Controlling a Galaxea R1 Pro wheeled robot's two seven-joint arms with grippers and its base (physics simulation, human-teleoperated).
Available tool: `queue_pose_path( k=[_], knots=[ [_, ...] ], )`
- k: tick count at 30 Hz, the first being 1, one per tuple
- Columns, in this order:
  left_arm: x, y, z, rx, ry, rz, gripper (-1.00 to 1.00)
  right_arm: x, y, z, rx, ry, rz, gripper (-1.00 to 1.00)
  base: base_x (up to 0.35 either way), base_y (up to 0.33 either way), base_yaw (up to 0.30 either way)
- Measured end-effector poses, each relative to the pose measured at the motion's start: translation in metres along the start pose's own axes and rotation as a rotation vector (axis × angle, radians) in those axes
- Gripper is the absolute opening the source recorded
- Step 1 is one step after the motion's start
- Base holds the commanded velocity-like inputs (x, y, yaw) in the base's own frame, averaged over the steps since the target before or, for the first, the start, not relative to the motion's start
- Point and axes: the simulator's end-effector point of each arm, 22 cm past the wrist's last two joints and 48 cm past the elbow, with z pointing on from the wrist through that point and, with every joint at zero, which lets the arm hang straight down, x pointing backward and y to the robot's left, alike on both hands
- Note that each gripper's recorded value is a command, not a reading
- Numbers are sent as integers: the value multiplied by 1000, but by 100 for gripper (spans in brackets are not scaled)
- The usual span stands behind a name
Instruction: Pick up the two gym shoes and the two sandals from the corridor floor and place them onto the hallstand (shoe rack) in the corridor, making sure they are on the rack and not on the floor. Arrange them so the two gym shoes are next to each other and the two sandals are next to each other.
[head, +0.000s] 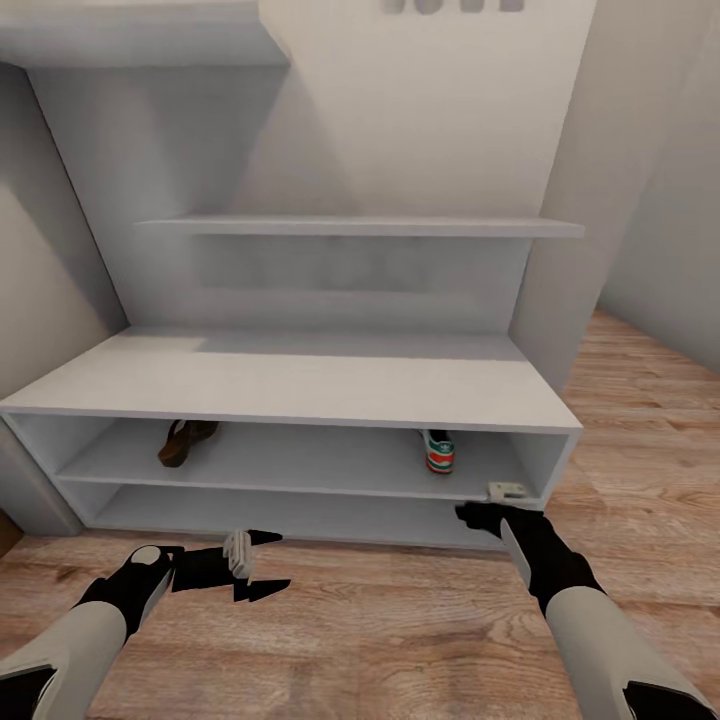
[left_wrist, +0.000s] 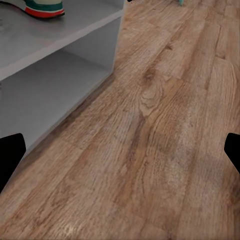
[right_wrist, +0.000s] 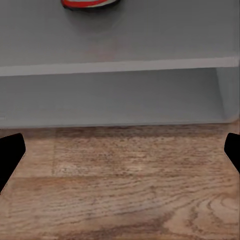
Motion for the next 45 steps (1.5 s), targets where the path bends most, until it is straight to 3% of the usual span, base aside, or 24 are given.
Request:
queue_pose_path(
  k=[5,8,11,28,45],
  knots=[
    [0,0,0,0,0,0,100,-10,2,0,-2,-46,-3,100,0,0,0],
    [0,0,0,-1,0,0,100,-27,2,-2,-2,-124,-10,100,0,0,-41],
    [0,0,0,0,0,-1,100,-33,2,-2,-2,-154,-12,100,-69,14,-48],
    [0,0,0,-1,-1,-1,100,-35,2,-2,-3,-167,-10,100,-256,66,-22],
    [-1,2,-1,-7,-3,-1,100,-33,-2,-2,2,-162,11,100,-15,4,-278]
  ],
)
